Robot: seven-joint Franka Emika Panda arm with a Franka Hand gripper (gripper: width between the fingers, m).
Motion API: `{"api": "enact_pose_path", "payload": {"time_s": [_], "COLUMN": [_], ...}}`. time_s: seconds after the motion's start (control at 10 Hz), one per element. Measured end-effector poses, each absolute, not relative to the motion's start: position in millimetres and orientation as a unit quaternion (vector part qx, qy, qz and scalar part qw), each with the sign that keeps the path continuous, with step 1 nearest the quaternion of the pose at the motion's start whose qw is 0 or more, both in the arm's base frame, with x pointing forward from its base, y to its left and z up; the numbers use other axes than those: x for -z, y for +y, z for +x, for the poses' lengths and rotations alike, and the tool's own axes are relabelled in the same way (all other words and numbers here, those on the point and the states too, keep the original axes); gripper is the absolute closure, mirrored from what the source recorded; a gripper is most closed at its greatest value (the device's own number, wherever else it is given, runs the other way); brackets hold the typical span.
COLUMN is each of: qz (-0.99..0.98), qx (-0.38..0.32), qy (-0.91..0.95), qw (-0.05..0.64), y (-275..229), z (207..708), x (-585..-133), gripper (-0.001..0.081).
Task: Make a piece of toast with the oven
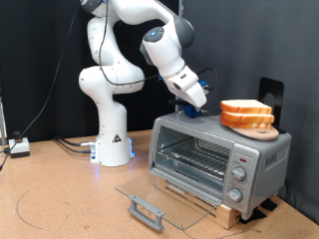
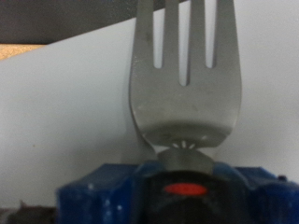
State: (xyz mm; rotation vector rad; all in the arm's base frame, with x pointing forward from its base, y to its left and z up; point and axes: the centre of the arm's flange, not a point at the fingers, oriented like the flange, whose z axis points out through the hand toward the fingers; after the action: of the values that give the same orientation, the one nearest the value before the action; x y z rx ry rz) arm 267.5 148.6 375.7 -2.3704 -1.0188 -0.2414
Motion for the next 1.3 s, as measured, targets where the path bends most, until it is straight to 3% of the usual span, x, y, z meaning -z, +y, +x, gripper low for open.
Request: {"api": "enact_pose_path", "payload": {"time_s": [0.3,0.5,0.6,0.7,1.3], "qz": [-0.881,-0.881,-0.881,-0.881,-0.885], "qx": [0.09,0.09,0.09,0.093,0.111], "qy": [-0.383,-0.386,-0.387,-0.388,-0.39], "qw": [0.264,0.259,0.257,0.254,0.23], "y": [151.7,153.7,154.5,155.3,161.7], "z": [266.9,266.3,266.1,266.3,262.5], "x": [-374.6,-373.8,-373.6,-373.9,-380.5], "gripper": [0.0312,0.0073,0.0073,0.0012,-0.0002]}}
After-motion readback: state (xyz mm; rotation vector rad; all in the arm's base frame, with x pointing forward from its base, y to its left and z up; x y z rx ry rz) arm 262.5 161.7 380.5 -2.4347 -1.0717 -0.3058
